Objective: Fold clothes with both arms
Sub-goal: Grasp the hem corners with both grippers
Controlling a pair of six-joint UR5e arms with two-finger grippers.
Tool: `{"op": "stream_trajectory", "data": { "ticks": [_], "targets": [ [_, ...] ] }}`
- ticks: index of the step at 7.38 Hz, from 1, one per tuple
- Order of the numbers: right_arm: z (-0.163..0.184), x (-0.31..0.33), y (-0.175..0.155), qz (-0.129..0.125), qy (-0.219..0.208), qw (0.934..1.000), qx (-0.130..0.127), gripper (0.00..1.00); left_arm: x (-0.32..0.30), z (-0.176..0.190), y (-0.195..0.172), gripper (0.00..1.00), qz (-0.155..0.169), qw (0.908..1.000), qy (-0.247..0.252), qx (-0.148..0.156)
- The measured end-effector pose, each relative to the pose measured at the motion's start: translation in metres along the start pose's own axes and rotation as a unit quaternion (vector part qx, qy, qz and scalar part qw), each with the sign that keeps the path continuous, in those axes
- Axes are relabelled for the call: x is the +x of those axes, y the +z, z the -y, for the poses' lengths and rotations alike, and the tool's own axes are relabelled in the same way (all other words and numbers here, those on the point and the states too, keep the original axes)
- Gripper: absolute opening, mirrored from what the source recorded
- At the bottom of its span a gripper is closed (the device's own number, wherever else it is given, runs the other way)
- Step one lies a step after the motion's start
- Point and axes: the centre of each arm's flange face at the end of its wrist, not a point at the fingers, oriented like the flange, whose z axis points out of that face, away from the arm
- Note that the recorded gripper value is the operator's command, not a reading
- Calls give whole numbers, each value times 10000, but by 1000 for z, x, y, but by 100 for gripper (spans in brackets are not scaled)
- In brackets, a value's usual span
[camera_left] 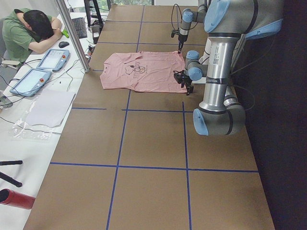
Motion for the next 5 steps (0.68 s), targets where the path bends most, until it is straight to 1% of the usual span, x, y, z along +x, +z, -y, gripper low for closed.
{"op": "stream_trajectory", "data": {
  "ticks": [2,3,5],
  "targets": [
    [2,0,-1,10,12,10000,3,0,0,0,0,69,1,10000,-17,-4],
    [3,0,-3,18,22,10000,-9,0,0,0,1,59,6,10000,-21,-9],
    [4,1,-4,17,32,10000,-17,0,1,-2,1,16,2,10000,-27,-24]
  ]
}}
